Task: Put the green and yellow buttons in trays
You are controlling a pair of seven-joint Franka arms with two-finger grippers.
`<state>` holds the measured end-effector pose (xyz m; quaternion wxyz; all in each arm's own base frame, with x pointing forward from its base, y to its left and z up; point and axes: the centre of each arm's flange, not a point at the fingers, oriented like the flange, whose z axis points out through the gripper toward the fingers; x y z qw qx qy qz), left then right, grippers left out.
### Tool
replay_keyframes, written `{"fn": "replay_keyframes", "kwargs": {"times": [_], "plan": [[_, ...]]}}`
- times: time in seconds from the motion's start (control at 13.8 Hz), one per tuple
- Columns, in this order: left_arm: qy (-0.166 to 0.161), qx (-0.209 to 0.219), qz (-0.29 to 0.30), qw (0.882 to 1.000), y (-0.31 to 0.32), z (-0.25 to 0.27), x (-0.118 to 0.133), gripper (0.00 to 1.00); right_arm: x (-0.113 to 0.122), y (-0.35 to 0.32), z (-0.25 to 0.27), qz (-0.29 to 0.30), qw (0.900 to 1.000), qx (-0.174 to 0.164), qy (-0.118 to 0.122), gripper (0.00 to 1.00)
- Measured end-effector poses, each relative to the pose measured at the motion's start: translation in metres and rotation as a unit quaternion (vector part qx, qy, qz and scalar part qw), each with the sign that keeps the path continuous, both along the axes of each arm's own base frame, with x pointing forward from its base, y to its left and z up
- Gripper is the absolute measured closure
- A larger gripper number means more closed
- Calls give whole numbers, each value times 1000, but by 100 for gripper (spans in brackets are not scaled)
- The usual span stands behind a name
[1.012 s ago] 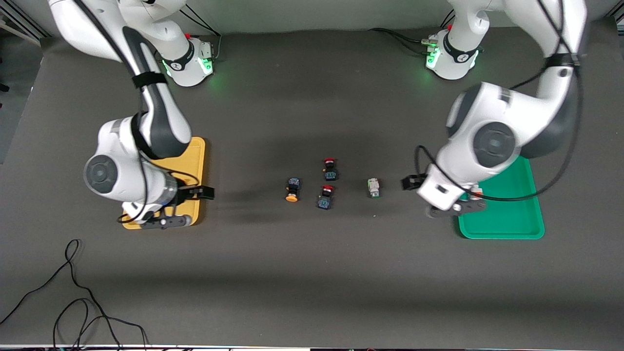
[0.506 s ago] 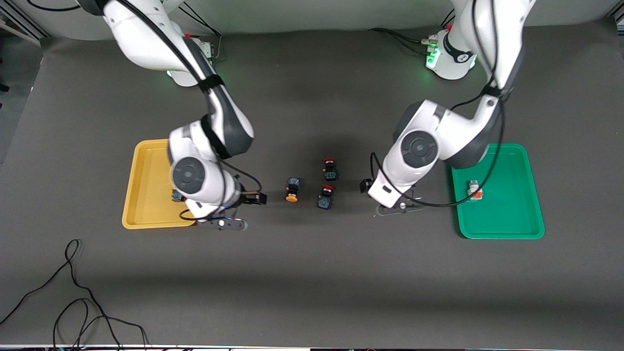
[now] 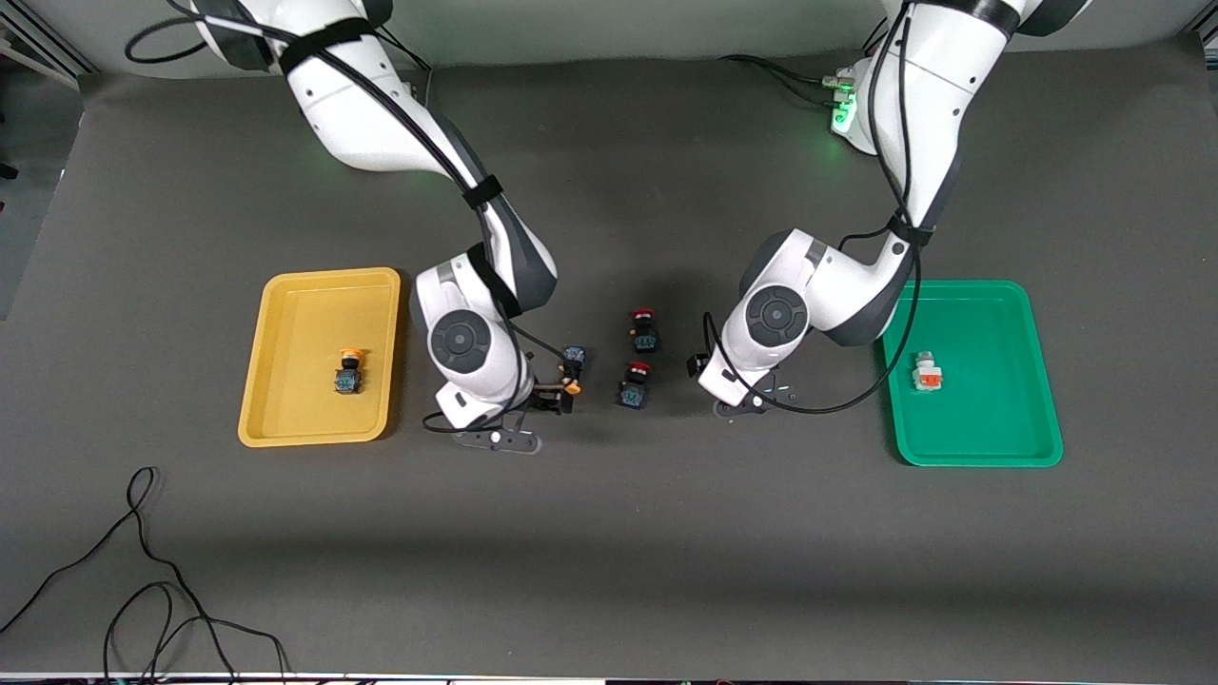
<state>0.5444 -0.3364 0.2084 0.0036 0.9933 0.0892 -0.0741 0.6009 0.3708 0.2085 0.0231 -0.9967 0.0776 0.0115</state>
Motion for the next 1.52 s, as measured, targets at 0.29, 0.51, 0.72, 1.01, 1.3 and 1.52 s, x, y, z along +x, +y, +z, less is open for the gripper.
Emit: {"fn": "replay_keyframes", "kwargs": {"times": [0.29,0.51,0.72,1.01,1.3,1.52], "plan": [[10,5,4,1000,0,-13,-4,37,-26,31,-28,21,1000,-3,10,0],[11,6,6,1000,1,-14,-4,67,-42,38,-41,30,999,-12,22,0],[-8,1,17,1000,8,13,15,67,-45,35,-47,30,999,-17,27,11],[-12,12,37,999,55,127,44,67,-39,29,-38,25,999,-16,21,59],[48,4,-13,999,174,194,51,67,-19,4,1,8,999,-17,29,60],[71,-10,-50,996,318,197,60,67,1,-56,72,27,996,-13,78,60]]}}
